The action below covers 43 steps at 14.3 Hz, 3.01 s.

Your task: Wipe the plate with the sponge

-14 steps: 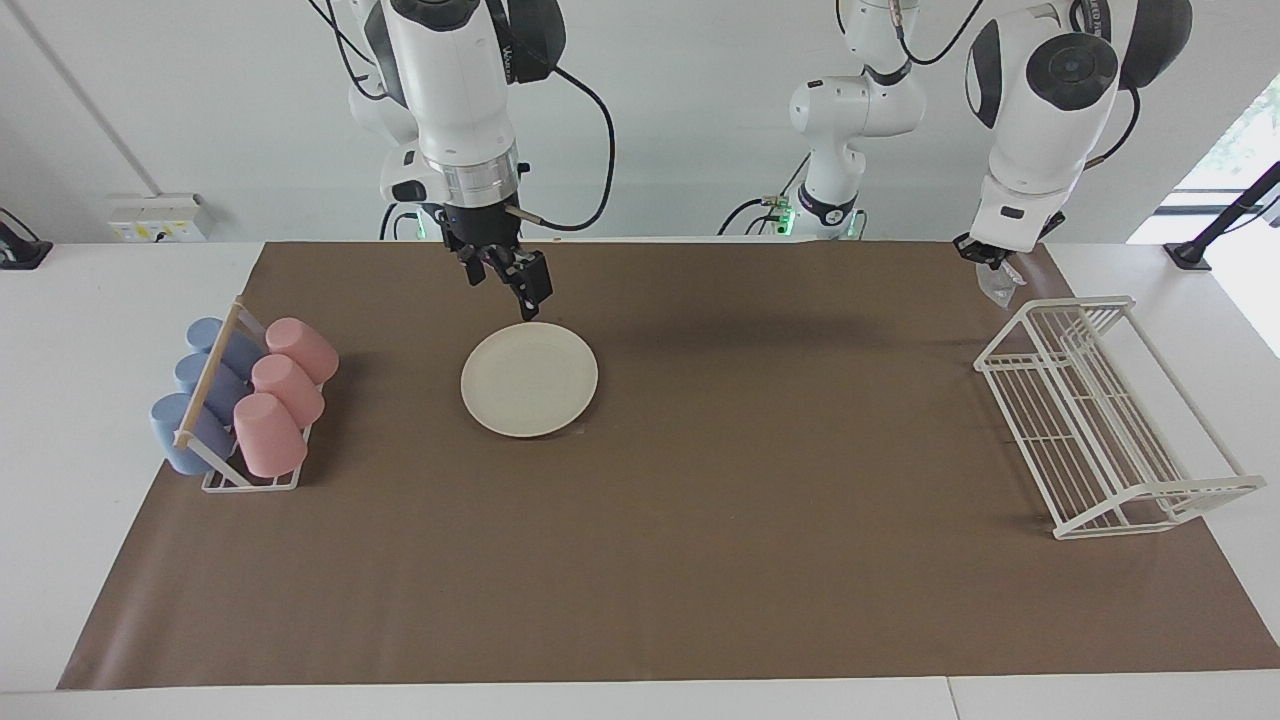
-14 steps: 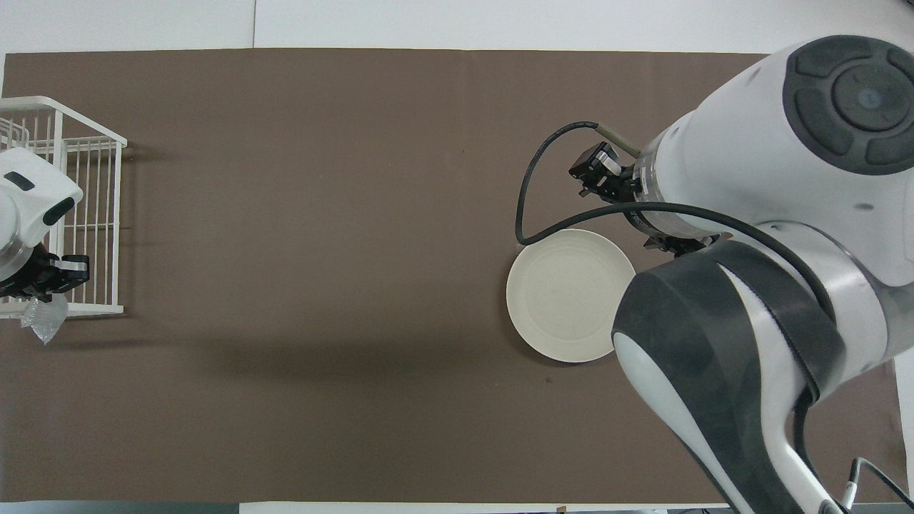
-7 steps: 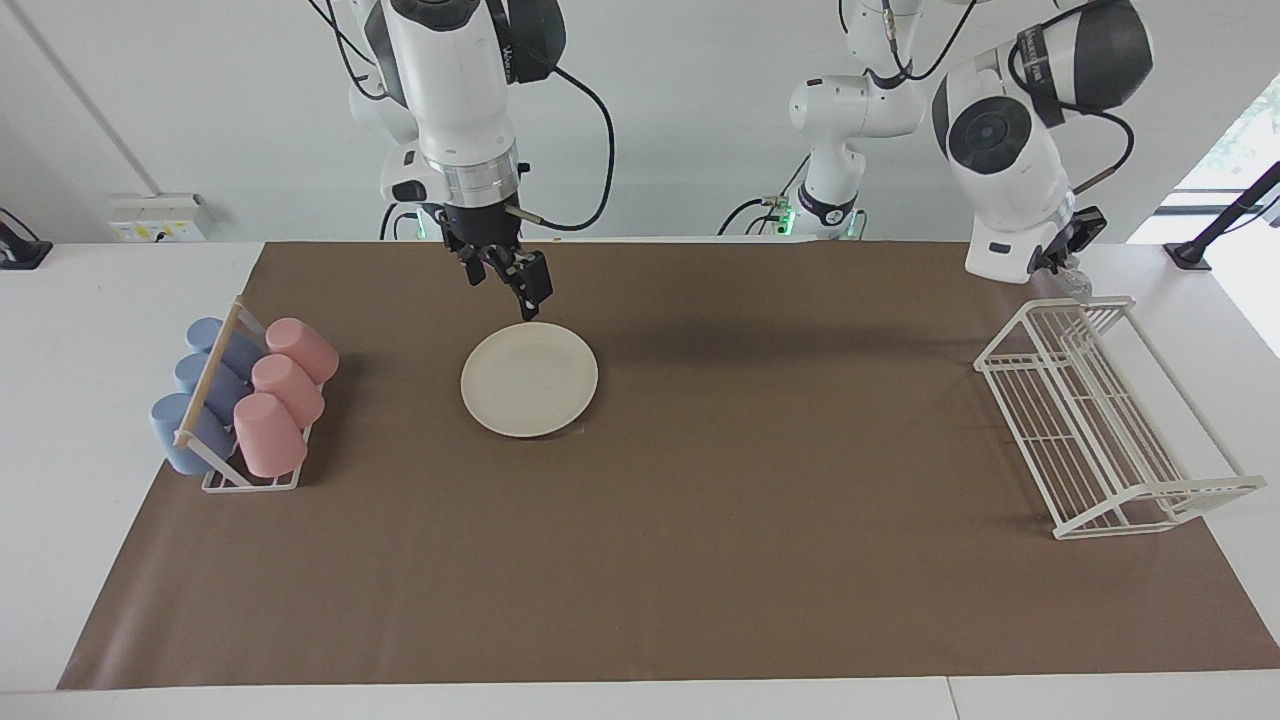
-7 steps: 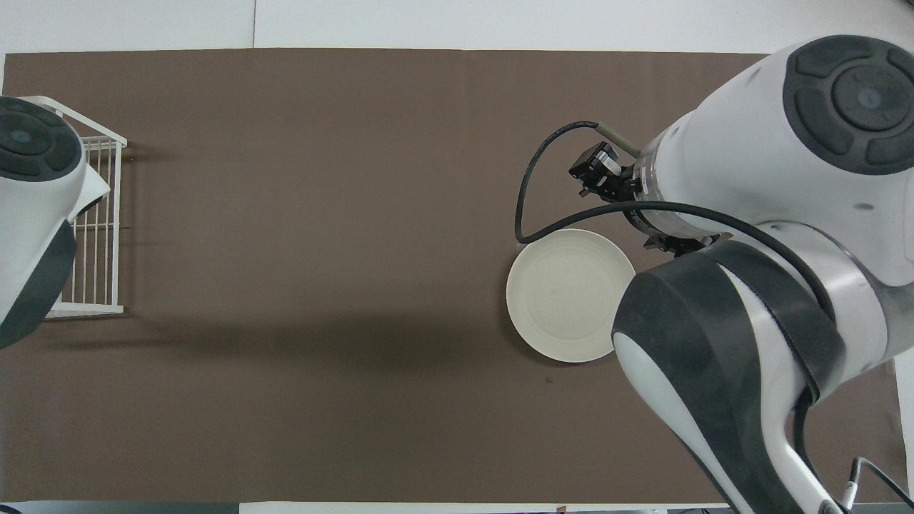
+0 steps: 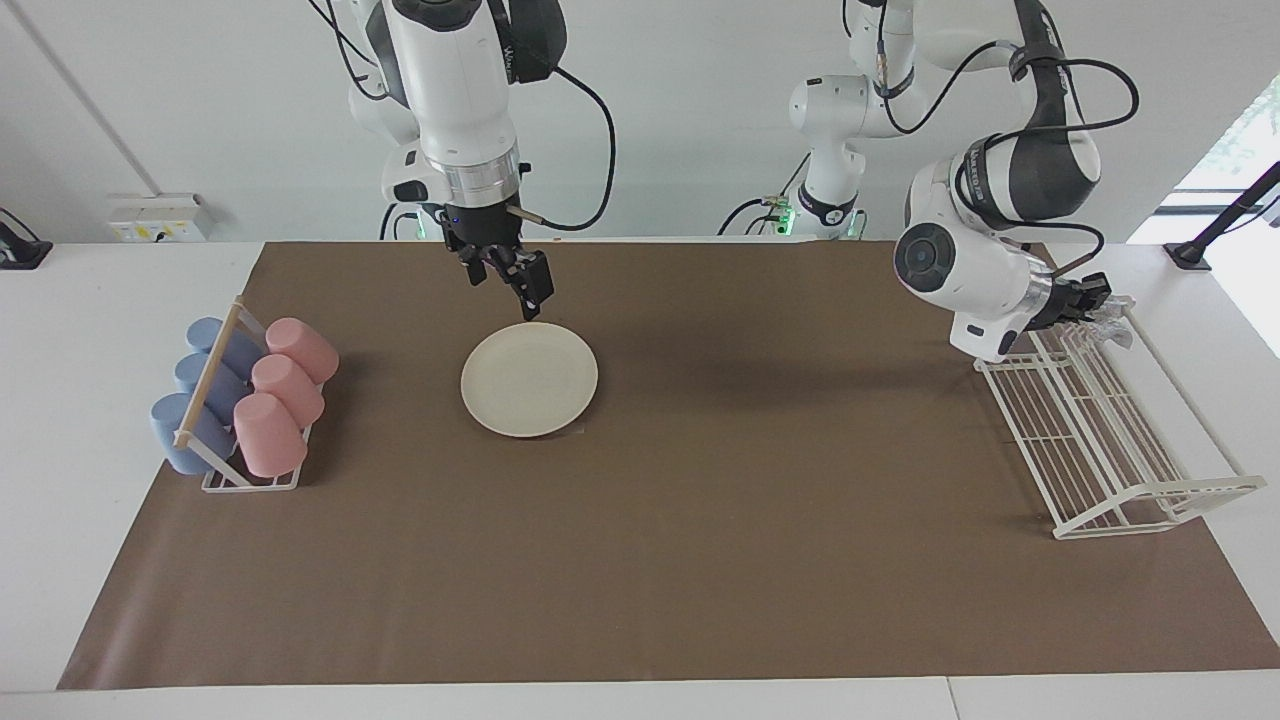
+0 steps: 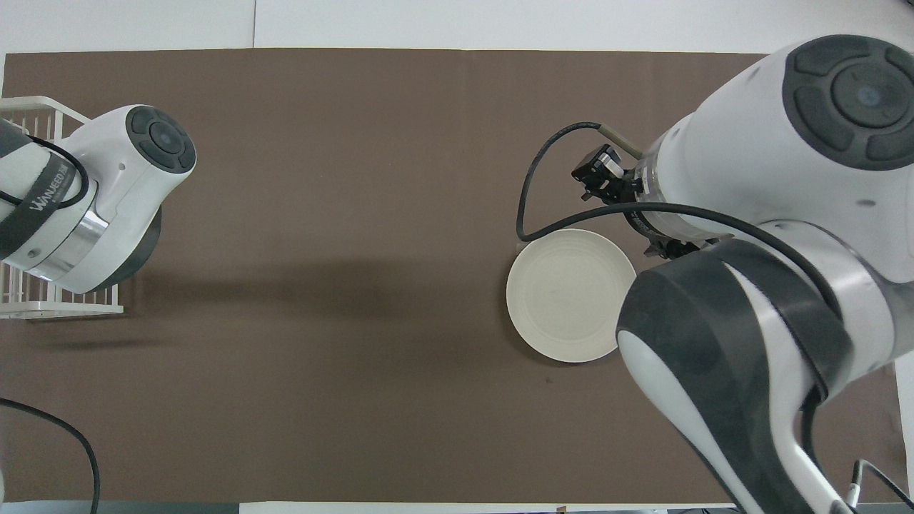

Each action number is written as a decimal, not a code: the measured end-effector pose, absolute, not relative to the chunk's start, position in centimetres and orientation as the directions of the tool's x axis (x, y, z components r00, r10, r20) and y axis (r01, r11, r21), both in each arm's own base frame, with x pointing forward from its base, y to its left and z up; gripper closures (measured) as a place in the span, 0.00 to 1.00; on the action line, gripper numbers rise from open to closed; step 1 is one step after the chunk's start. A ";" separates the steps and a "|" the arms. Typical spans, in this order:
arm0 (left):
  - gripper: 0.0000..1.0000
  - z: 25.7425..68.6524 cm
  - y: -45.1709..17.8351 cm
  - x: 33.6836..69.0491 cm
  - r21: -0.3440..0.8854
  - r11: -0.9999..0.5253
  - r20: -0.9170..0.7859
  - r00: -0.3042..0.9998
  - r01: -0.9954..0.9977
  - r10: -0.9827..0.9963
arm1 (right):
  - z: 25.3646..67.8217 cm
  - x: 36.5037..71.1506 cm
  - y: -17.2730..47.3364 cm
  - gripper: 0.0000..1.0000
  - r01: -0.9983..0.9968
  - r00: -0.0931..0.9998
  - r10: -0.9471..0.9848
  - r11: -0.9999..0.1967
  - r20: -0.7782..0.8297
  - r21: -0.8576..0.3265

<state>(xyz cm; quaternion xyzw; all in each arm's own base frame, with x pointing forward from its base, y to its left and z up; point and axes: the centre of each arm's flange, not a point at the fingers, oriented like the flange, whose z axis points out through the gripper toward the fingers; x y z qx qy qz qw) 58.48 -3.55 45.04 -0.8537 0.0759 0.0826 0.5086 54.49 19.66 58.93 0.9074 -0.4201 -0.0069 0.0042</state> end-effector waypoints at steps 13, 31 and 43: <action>0.96 39.5 -4.4 61.6 -0.878 -0.447 -0.155 0.985 -0.170 -0.069 | 59.2 54.5 3.9 0.00 -0.406 0.909 -0.405 -0.914 -0.102 0.014; 0.00 39.9 -3.4 61.7 -0.854 -0.506 -0.118 0.993 -0.117 -0.030 | 60.5 54.1 -1.2 0.00 0.030 0.998 0.032 -0.999 -0.060 -0.031; 0.00 52.9 0.2 57.4 -0.416 -0.876 -0.003 0.962 0.246 0.272 | 60.5 54.0 -2.0 0.00 0.013 0.998 0.015 -0.999 -0.061 -0.030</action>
